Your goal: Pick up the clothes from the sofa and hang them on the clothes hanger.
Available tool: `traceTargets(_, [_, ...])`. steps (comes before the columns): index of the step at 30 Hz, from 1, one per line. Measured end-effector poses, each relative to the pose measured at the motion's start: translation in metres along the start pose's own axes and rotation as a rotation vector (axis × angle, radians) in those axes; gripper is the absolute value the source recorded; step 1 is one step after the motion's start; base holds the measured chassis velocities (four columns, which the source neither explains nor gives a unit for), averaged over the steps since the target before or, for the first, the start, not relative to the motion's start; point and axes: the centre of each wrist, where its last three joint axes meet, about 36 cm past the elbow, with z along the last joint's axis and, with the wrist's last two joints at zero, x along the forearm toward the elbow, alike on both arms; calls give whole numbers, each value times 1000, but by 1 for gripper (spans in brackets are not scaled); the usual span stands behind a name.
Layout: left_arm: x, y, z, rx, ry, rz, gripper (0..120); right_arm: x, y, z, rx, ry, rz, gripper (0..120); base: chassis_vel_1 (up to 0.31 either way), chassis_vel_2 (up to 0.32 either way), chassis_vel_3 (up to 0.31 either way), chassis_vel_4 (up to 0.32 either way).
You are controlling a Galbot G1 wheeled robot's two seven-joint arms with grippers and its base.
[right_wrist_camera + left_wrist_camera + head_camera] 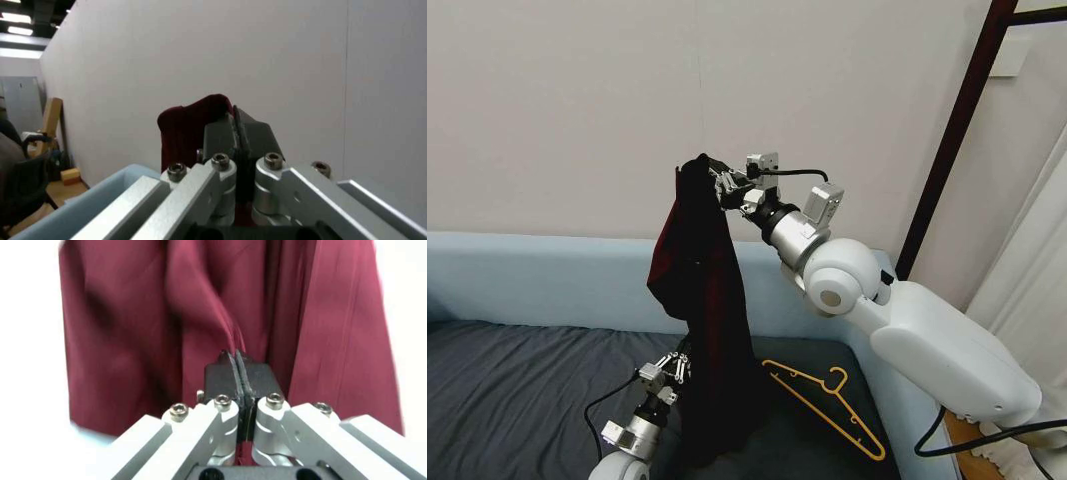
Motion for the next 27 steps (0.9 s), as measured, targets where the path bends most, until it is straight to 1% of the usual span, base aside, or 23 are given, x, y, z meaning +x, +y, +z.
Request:
traceTargets(2, [-9, 4, -23, -18, -48, 16, 0, 0, -9, 6, 20, 8, 34, 0, 0, 0, 0, 0])
traceTargets(3, [-9, 4, -23, -18, -48, 16, 0, 0, -9, 6, 20, 8, 34, 0, 0, 0, 0, 0])
traceTargets(4, [-18, 8, -46, -39, -87, 39, 0, 1, -17, 10, 35, 14, 72, 0, 0, 0, 0, 0])
traceTargets(7, [-40, 19, -100, -76, -152, 93, 0, 4, -35, 11, 49, 23, 155, 0, 0, 0, 0, 0])
traceTargets(8, [-40, 19, -100, -76, -152, 93, 0, 4, -35, 11, 49, 23, 155, 0, 0, 0, 0, 0])
traceTargets(9, [-49, 26, -123, -98, -172, 106, 0, 6, -40, 11, 52, 24, 174, 0, 0, 0, 0, 0])
traceTargets(10, [-54, 32, -138, -115, -181, 110, 0, 7, -43, 11, 55, 25, 183, 0, 0, 0, 0, 0])
traceTargets(11, [-63, 43, -162, -147, -191, 119, 0, 10, -47, 12, 59, 27, 194, 0, 0, 0, 0, 0])
traceTargets(12, [-63, 43, -162, -147, -191, 119, 0, 10, -47, 12, 59, 27, 194, 0, 0, 0, 0, 0])
traceTargets(14, [-75, 63, -197, -198, -201, 132, 0, 15, -48, 14, 63, 28, 196, 0, 0, 0, 0, 0])
traceTargets(15, [-81, 72, -210, -221, -202, 139, 0, 17, -48, 14, 63, 26, 194, 0, 0, 0, 0, 0])
traceTargets(16, [-81, 72, -210, -221, -202, 139, 0, 17, -48, 14, 63, 26, 194, 0, 0, 0, 0, 0])
traceTargets(18, [-99, 98, -248, -293, -206, 150, 0, 21, -48, 11, 45, -5, 174, 0, 0, 0, 0, 0])
traceTargets(19, [-105, 106, -261, -316, -205, 157, 0, 22, -48, 8, 30, -30, 158, 0, 0, 0, 0, 0])
traceTargets(20, [-105, 106, -261, -316, -205, 157, 0, 22, -48, 8, 30, -30, 158, 0, 0, 0, 0, 0])
traceTargets(23, [-124, 122, -297, -380, -192, 184, 0, 24, -44, -2, -24, -121, 103, 0, 0, 0, 0, 0])
traceTargets(24, [-124, 122, -297, -380, -192, 184, 0, 24, -44, -2, -24, -121, 103, 0, 0, 0, 0, 0])
traceTargets(26, [-133, 129, -318, -414, -176, 201, 0, 28, -41, -15, -49, -185, 69, 0, 0, 0, 0, 0])
traceTargets(27, [-133, 129, -318, -414, -176, 201, 0, 28, -41, -15, -49, -185, 69, 0, 0, 0, 0, 0])
